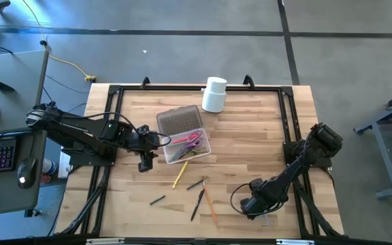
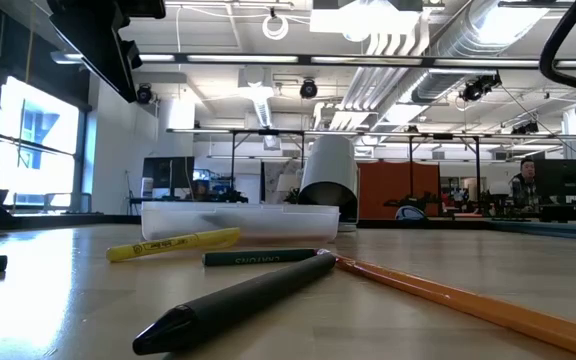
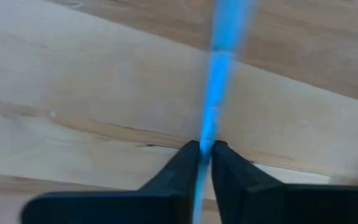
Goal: Pick & place school supplies into a supply box
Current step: Put the light blue pencil into the black supply box
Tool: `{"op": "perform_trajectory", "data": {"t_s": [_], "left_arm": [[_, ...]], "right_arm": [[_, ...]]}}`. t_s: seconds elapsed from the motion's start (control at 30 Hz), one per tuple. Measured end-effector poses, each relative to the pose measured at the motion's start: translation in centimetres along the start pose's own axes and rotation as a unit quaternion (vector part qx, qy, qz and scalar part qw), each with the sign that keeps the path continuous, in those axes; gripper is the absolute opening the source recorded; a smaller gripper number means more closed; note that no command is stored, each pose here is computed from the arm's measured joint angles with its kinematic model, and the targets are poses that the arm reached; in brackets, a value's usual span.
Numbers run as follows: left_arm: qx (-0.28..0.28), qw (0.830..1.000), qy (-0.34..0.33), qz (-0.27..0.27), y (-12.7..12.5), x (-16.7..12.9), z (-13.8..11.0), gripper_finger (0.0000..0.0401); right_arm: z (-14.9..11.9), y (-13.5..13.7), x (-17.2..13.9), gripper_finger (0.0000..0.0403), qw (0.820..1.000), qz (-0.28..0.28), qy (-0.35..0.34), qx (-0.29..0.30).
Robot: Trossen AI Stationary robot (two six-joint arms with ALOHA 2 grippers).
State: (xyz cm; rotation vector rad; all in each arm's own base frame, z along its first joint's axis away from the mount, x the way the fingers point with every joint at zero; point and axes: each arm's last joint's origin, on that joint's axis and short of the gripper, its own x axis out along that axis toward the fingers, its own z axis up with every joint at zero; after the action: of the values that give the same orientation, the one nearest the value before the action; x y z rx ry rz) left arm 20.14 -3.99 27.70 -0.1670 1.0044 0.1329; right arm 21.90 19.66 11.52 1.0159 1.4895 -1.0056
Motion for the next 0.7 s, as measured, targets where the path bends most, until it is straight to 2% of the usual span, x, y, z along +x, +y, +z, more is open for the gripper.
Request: {"op": "perform_trajectory", "data": {"t_s": [0.07,0.23,0.47,0.53,0.7], "left_arm": [[0.0,1.0,0.0,0.0,0.0,0.0,0.0,0.0172],[-0.001,1.0,0.0,0.0,0.0,0.0,0.0,0.0172],[-0.001,1.0,-0.001,0.001,0.0,0.0,0.0,0.0172],[-0.001,1.0,-0.001,0.001,0.0,0.0,0.0,0.0172],[-0.002,1.0,-0.004,0.001,0.0,0.0,0.1,0.0172]], "right_arm": [[0.2,0.1,0.0,0.0008,1.0,0.005,-0.005,-0.008],[0.7,0.3,-0.1,0.0016,1.0,0.0,0.002,-0.002],[0.6,0.3,-1.2,0.0008,1.0,0.008,0.014,0.001],[0.5,0.6,-2.0,0.0006,1.0,0.022,-0.006,-0.002],[1.3,2.6,-4.1,0.0005,0.987,0.104,-0.118,-0.033]]}}
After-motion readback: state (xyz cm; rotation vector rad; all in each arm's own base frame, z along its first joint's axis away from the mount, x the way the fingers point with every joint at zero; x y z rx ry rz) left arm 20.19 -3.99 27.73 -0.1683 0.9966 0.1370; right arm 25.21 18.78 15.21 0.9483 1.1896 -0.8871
